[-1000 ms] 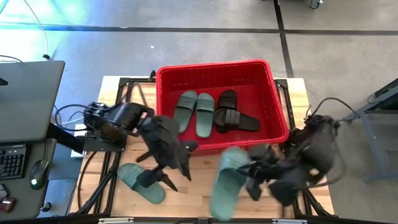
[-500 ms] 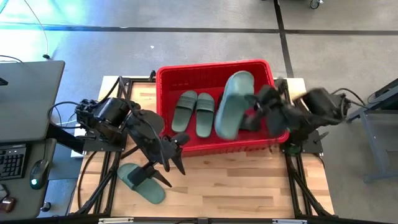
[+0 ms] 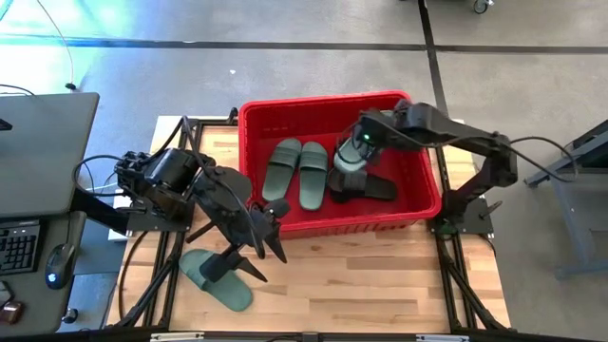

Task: Pick and place slides into bin
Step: Put the green slipper into the red bin

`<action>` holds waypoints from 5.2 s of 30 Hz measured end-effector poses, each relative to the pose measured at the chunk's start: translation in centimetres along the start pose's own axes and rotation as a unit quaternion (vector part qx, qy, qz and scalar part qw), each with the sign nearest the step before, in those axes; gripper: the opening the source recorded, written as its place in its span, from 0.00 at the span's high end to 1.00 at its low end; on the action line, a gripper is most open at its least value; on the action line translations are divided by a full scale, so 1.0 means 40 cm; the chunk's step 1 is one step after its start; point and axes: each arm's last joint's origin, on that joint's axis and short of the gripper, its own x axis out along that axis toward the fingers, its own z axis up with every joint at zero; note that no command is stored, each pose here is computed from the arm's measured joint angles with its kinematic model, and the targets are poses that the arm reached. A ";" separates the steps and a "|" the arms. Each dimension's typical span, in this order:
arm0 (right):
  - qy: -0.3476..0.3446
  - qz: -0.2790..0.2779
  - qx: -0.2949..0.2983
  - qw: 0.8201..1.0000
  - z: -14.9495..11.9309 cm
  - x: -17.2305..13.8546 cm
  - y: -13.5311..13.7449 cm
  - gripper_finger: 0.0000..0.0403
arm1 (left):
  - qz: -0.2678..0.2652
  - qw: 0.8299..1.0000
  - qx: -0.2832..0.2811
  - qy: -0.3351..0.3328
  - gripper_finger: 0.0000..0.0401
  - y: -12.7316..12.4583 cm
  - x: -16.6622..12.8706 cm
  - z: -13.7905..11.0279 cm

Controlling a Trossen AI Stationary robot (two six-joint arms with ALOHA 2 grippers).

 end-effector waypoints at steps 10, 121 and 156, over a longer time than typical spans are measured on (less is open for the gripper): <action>0.097 0.021 -0.029 0.995 -0.031 0.229 -0.002 1.00 | 0.004 1.000 -0.012 0.000 0.44 0.000 0.001 0.000; -0.167 0.564 -0.100 0.803 -0.201 -0.256 0.504 0.52 | 0.309 0.720 -0.299 0.544 0.44 -0.119 0.566 -0.556; -0.185 0.532 -0.011 0.826 -0.180 -0.252 0.498 0.52 | 0.424 0.598 -0.334 0.593 0.44 -0.119 0.397 -0.730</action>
